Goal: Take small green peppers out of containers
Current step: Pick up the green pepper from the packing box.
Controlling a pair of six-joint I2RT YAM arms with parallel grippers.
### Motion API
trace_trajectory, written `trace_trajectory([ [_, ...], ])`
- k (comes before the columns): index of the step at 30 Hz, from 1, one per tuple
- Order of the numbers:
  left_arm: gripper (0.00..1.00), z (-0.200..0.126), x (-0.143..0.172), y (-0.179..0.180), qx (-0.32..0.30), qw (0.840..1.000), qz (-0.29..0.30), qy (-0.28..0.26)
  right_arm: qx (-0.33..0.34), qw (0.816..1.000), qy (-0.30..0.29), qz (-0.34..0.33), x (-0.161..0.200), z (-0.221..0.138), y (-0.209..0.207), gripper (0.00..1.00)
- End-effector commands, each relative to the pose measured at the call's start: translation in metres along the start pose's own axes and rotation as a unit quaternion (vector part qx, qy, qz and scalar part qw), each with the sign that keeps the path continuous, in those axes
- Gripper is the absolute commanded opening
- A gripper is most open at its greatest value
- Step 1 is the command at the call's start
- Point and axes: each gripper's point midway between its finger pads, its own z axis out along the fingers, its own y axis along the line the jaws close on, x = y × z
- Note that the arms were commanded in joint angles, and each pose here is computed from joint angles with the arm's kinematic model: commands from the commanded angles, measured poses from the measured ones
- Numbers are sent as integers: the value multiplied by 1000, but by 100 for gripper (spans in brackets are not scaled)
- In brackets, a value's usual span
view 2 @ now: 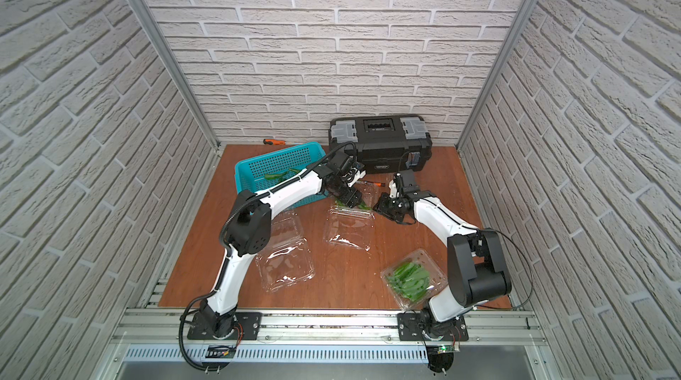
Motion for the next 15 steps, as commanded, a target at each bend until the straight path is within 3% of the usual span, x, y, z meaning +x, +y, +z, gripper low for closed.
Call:
trace_trajectory([
  [1,71,12,8,17,-33,999,-29,26,1,999,-35,-14,-14,-15,10,31],
  [15,47,37,18,28,-52,996,-46,62,-5,999,-40,-20,-16,-20,14,31],
])
